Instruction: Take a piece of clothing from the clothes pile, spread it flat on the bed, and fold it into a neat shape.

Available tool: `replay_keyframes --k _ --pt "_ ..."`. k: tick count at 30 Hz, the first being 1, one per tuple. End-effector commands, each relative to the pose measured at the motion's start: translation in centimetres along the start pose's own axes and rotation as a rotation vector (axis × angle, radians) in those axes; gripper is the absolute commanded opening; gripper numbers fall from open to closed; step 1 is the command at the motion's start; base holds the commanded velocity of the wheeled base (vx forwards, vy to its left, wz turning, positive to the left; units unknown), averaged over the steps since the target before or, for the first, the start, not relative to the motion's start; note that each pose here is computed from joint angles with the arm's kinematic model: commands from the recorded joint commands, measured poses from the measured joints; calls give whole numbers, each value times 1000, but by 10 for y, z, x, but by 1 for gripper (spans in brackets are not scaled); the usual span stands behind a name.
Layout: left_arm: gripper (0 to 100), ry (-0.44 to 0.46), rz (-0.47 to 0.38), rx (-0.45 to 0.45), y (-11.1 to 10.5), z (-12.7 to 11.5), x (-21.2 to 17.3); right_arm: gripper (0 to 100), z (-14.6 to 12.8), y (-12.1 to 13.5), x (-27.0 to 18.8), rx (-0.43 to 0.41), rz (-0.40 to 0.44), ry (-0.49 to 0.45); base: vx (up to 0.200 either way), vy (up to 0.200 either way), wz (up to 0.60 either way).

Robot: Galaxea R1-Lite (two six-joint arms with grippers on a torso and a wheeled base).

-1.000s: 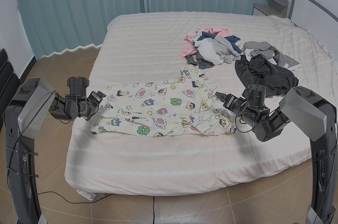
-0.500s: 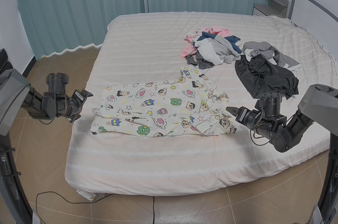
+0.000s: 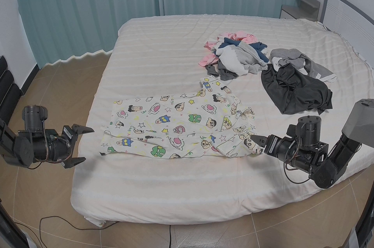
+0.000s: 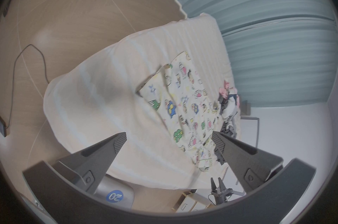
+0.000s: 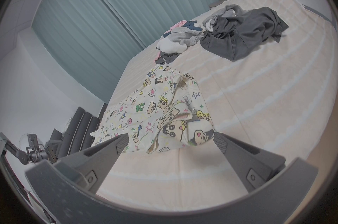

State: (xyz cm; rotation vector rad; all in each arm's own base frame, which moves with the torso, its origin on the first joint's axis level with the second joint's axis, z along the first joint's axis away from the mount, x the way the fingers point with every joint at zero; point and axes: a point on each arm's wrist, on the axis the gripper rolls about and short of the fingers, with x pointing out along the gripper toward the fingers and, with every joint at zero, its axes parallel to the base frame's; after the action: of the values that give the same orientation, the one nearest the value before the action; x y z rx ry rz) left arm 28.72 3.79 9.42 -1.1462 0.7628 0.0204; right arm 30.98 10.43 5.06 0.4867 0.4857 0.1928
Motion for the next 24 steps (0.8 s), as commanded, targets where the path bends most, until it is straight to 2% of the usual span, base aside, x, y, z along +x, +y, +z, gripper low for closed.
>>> replay_keyframes --k 1,3,9,13,14,16,20,24 --pt "100 4 -29 -9 13 -9 -12 100 -13 -6 3 -43 -17 41 200 0 0" --pt "100 -1 -36 -4 17 -9 -8 100 -20 -8 9 -55 -25 61 200 0 0" --pt "100 -3 -38 -5 34 -10 6 100 -16 -3 17 -26 9 28 0 0 0" --pt "100 -13 -44 -2 40 -13 5 100 -11 2 14 56 26 11 0 0 0" --pt "100 -20 -52 4 42 -15 4 100 -5 8 7 117 43 -2 0 0 0" --pt "100 -38 -57 5 41 -15 4 100 -1 11 -2 159 44 1 0 0 0" --pt "100 -55 -61 -24 45 -10 2 100 -10 4 -16 167 1 90 0 0 0" --pt "100 -40 -56 -29 48 -10 5 100 -9 -9 -13 131 -29 93 150 0 0"
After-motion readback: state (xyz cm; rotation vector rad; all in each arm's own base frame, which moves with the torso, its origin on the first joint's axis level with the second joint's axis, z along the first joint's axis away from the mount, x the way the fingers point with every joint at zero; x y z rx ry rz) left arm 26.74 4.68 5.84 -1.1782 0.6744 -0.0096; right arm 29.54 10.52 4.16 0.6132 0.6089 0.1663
